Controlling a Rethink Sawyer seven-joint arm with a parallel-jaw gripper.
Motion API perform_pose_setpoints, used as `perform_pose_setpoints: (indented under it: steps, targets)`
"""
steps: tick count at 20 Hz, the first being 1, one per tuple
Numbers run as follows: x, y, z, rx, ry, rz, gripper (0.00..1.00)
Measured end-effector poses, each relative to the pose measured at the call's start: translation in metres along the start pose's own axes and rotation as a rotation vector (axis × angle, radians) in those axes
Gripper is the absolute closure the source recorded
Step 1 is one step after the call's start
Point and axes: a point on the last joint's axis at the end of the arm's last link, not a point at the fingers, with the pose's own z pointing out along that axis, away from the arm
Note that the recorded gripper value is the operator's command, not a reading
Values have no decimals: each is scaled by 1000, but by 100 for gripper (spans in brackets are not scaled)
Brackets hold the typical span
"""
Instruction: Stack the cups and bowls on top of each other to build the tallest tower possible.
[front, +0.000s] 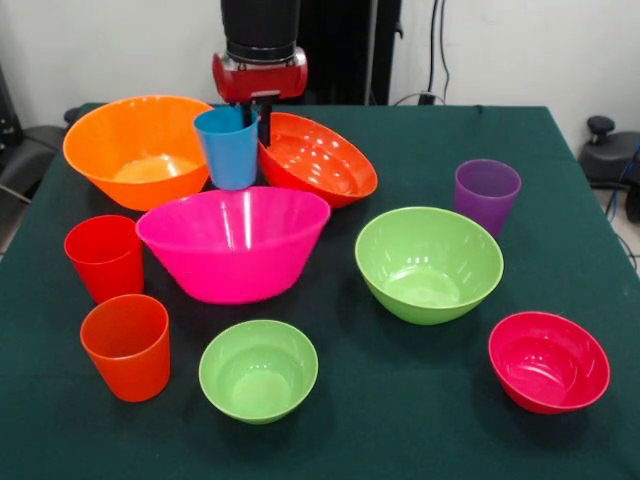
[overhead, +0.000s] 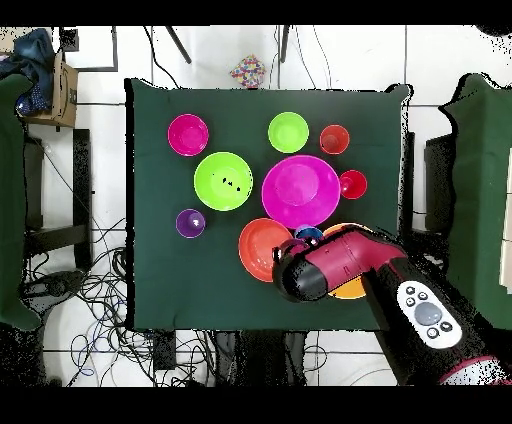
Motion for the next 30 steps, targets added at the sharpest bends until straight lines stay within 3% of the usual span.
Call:
perform_pose_setpoints:
  steps: [5, 9, 10, 21, 30]
  targets:
    - [5, -1, 21, 24, -34, -83, 100]
    - [5, -3, 29, 28, -52, -95, 100]
    - [5, -4, 32, 25, -59, -89, 0]
    - [13, 6, 47, -12, -49, -81, 0]
    - [15, 8, 49, -18, -44, -79, 0]
